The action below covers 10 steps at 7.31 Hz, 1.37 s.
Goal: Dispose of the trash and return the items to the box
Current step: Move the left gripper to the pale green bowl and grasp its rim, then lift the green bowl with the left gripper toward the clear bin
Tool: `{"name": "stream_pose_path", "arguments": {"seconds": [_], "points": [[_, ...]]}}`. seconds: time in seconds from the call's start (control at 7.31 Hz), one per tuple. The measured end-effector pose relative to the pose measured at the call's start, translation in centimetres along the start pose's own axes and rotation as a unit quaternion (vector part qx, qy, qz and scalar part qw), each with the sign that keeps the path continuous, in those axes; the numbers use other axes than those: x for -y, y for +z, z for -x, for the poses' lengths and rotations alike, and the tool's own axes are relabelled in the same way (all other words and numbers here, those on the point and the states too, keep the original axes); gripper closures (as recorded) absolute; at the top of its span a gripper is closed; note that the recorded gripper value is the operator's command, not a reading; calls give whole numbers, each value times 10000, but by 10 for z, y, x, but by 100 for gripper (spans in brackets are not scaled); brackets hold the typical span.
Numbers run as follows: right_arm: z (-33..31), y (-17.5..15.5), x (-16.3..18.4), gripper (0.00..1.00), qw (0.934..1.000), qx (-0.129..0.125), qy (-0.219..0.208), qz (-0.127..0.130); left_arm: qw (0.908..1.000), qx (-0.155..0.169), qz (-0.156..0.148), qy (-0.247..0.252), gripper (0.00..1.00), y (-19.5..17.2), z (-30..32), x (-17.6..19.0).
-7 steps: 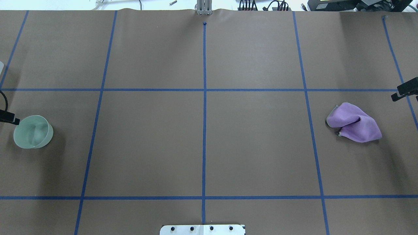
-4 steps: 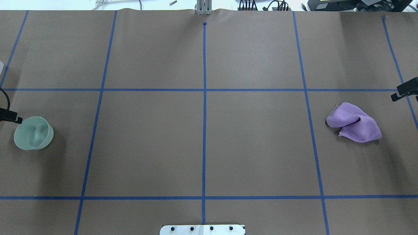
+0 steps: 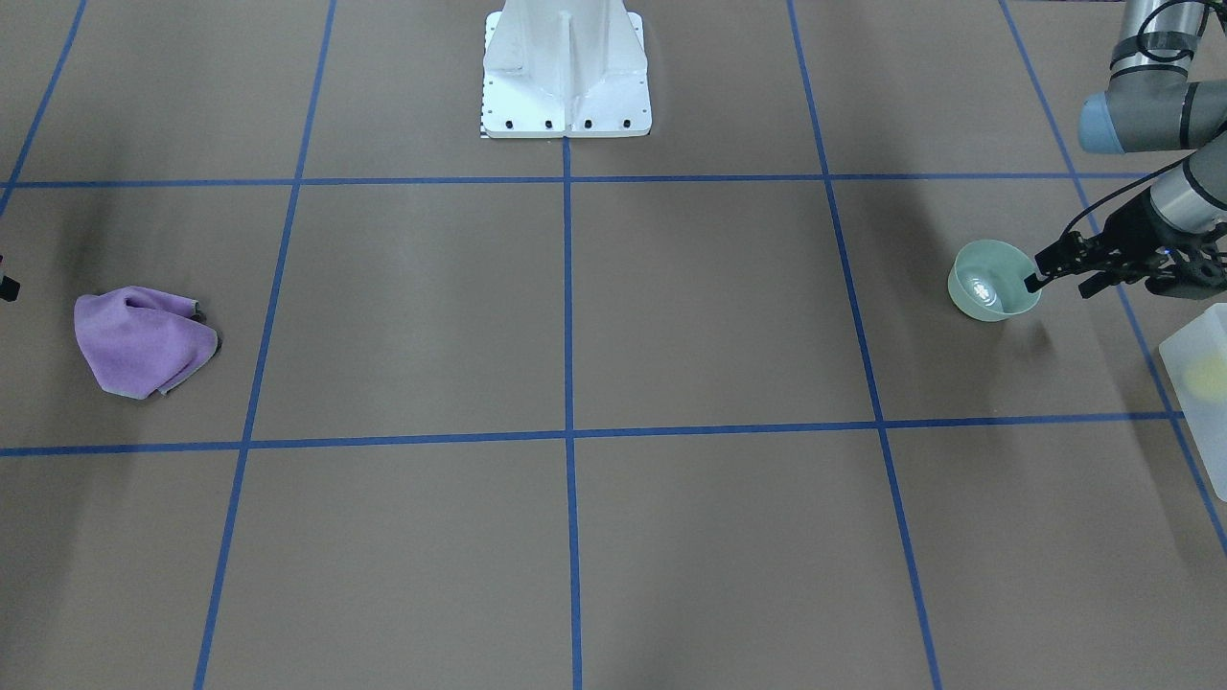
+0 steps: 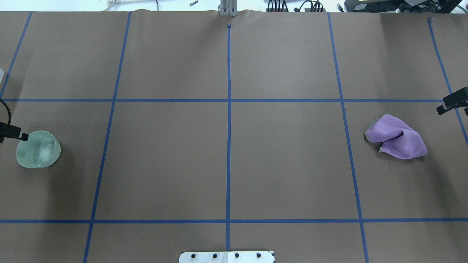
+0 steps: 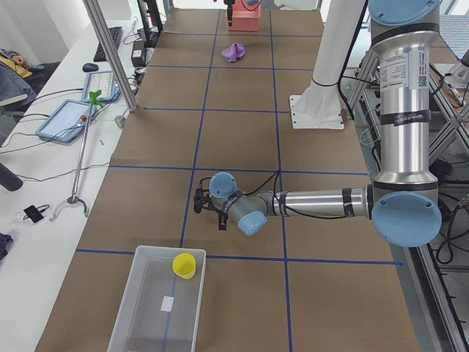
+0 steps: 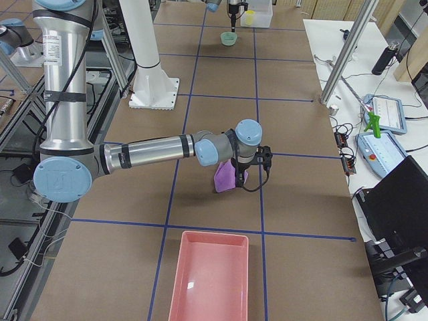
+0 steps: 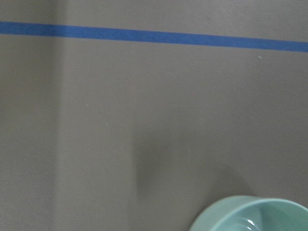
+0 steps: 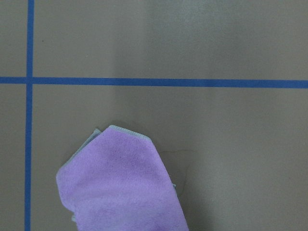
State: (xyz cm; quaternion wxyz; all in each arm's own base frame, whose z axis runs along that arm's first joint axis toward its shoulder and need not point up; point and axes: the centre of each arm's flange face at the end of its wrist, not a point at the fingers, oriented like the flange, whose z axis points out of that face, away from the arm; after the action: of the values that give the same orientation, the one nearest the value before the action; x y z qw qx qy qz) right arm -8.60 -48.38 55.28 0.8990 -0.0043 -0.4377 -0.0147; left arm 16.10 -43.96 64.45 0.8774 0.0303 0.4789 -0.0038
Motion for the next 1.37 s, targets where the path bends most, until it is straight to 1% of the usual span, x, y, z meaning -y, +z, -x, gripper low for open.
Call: {"name": "stream_pose_path", "arguments": {"seconds": [0.14, 0.27, 0.41, 0.68, 0.96, 1.09, 1.23, 1.37], "points": [[0, 1, 0, 0, 10000, -1, 1, 6, 10000, 64, 24, 57, 22, 7, -3, -3], [-1, 1, 0, 0, 10000, -4, 4, 11, 9998, 172, 19, 119, 85, 16, -7, -7], [-1, 2, -1, 0, 10000, -8, 5, 16, 9996, 220, 21, 148, 100, 20, -9, -9], [-1, 2, -1, 0, 10000, -11, 4, 23, 9996, 207, 49, 178, 100, 22, -12, -10], [0, 3, -1, 0, 10000, -10, 0, 26, 9997, 106, 129, 191, 100, 22, -15, -12], [0, 3, -1, 0, 10000, -11, -3, 28, 9995, -75, 213, 206, 100, 16, -28, -13], [0, 3, -1, 0, 10000, -11, -4, 30, 9987, -405, 306, 100, 100, -1, -50, -11], [0, 3, -1, 0, 10000, -11, -6, 30, 9968, -735, 289, -136, 100, -29, -67, -2]]}}
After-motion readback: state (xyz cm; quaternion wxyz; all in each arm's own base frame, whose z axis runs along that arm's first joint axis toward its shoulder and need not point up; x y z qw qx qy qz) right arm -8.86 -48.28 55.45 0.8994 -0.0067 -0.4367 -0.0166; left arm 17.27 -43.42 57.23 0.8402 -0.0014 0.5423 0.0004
